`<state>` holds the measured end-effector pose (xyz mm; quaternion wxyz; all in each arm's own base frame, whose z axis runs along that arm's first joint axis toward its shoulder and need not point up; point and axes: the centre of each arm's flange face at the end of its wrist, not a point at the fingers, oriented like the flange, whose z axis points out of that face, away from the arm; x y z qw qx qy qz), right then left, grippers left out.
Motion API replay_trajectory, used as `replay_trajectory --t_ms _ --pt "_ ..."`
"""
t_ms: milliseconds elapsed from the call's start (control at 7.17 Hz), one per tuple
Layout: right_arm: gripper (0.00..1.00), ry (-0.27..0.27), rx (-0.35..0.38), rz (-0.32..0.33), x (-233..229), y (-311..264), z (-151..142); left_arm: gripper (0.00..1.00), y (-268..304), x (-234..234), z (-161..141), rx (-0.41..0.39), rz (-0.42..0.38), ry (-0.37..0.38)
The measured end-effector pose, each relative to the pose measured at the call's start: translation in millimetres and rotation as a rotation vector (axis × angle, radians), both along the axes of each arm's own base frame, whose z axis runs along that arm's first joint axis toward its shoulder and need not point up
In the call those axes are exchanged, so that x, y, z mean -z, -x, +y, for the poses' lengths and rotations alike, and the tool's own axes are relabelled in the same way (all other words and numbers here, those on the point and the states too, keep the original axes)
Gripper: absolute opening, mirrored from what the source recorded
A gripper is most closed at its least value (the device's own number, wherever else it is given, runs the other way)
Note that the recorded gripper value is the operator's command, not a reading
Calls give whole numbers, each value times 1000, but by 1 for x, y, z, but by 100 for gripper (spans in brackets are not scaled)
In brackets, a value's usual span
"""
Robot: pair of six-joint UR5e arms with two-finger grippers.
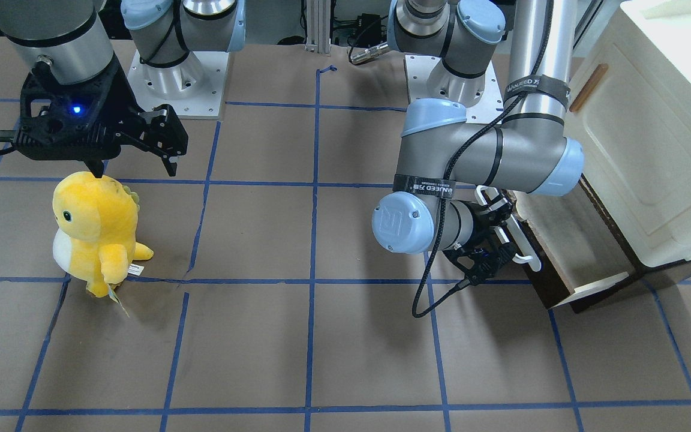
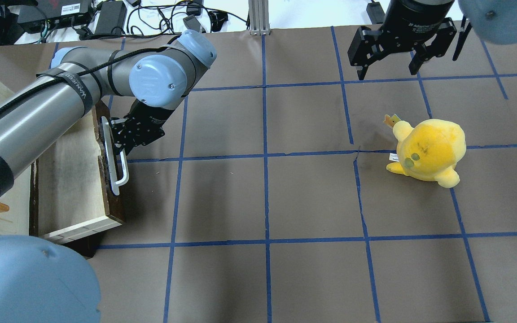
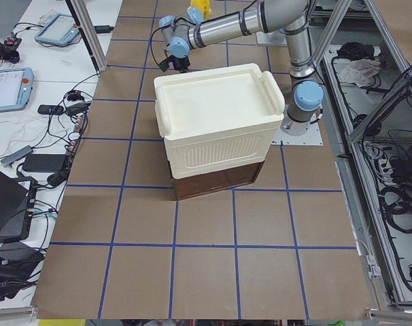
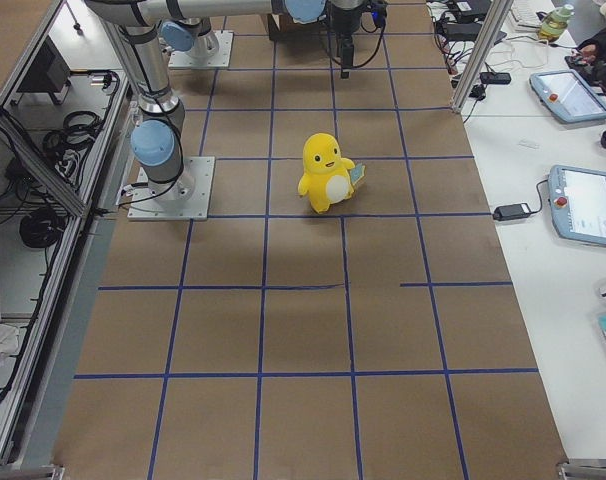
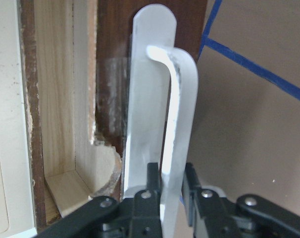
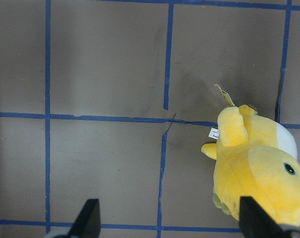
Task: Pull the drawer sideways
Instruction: 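Keep pulling the drawer outward with the left gripper, then open the left gripper and lift it off the handle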
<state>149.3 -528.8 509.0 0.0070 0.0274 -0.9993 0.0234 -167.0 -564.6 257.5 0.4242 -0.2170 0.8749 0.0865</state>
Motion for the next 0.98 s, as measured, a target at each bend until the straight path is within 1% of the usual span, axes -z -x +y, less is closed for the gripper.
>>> replay_trajectory --t_ms 418,558,697,836,976 --pt "100 0 0 1 0 0 0 0 7 0 -3 2 2 10" --pt "100 0 0 1 0 0 0 5 12 1 -4 4 4 16" --pt "100 0 0 0 0 0 0 54 16 0 -5 5 5 21" --pt "100 0 0 0 0 0 0 86 19 -1 -5 9 5 23" --pt "100 0 0 0 0 0 0 100 21 -2 -3 15 7 21"
